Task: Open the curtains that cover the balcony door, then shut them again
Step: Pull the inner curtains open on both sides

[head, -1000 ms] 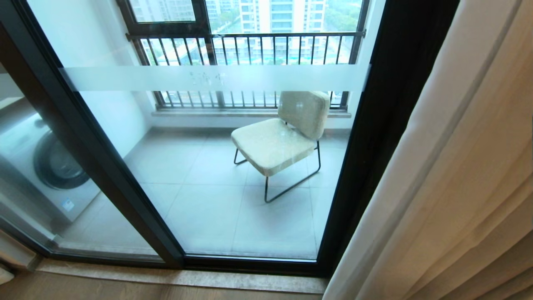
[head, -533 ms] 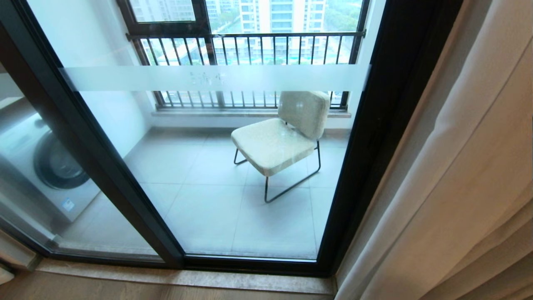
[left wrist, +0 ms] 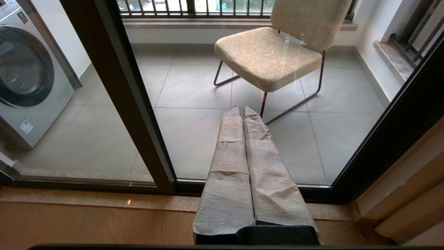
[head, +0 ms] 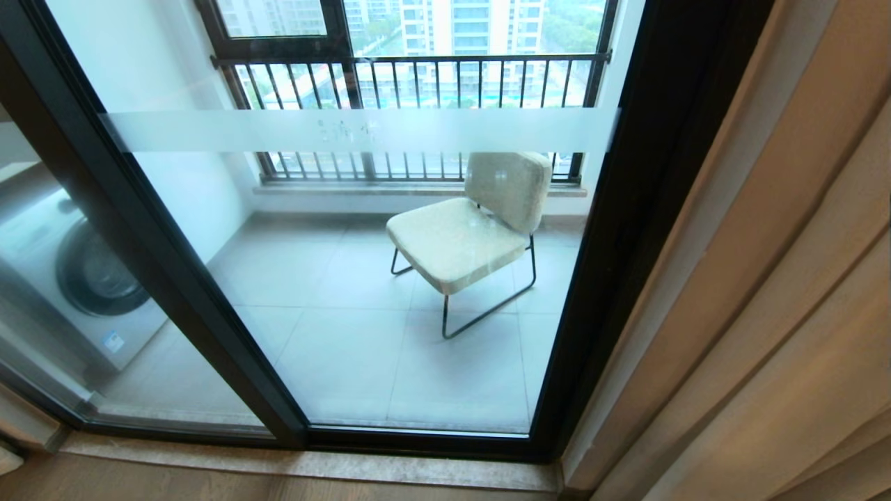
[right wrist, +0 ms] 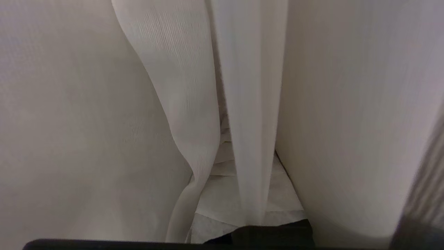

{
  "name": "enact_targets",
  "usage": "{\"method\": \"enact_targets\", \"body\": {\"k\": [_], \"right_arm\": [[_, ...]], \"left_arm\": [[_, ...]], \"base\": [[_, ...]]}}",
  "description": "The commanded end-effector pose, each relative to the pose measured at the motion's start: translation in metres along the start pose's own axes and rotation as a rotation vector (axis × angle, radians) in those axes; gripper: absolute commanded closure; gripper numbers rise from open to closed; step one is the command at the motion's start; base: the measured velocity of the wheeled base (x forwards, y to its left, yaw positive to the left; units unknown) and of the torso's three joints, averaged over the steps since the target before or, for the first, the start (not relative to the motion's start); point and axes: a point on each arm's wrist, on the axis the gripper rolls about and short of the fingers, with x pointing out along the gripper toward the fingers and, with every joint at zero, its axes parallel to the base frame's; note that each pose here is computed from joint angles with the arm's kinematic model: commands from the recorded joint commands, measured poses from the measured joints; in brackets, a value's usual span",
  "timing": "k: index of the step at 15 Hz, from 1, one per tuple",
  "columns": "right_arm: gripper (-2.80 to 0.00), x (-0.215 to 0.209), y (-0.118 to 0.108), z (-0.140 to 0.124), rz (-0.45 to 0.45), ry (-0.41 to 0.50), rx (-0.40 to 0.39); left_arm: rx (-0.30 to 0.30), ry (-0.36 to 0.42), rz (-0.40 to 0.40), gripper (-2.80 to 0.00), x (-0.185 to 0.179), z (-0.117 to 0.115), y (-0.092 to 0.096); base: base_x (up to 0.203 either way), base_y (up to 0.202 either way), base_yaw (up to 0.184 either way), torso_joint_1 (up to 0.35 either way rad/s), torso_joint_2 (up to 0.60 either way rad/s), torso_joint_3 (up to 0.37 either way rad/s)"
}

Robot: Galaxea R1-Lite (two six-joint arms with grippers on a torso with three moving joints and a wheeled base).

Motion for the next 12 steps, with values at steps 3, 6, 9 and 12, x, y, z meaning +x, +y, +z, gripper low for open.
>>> {"method": "enact_targets", "body": {"k": [3,6,9,12], "right_arm": [[0.00,0.005,-0.015,-0.009,-0.045,0.021,-0.014],[0.00,-0.002,-0.013,0.002,-0.022,-0.002,-0.018],[0.00,-0.019,-0.005,0.022,0.083,-0.040,-0.026],[0.00,-0.046,0.008,0.037,0.268,-0.057,-0.028]], "left_arm": [[0.000,-0.001,0.000,0.00,0.000,0.000,0.000],[0.000,-0.001,0.000,0.00,0.000,0.000,0.000],[0.000,-0.001,0.000,0.00,0.000,0.000,0.000],[0.000,-0.001,0.000,0.00,0.000,0.000,0.000]], "base": [[0.000,0.000,0.000,0.000,0.00,0.000],[0.000,0.000,0.000,0.000,0.00,0.000],[0.000,0.000,0.000,0.000,0.00,0.000],[0.000,0.000,0.000,0.000,0.00,0.000]]}}
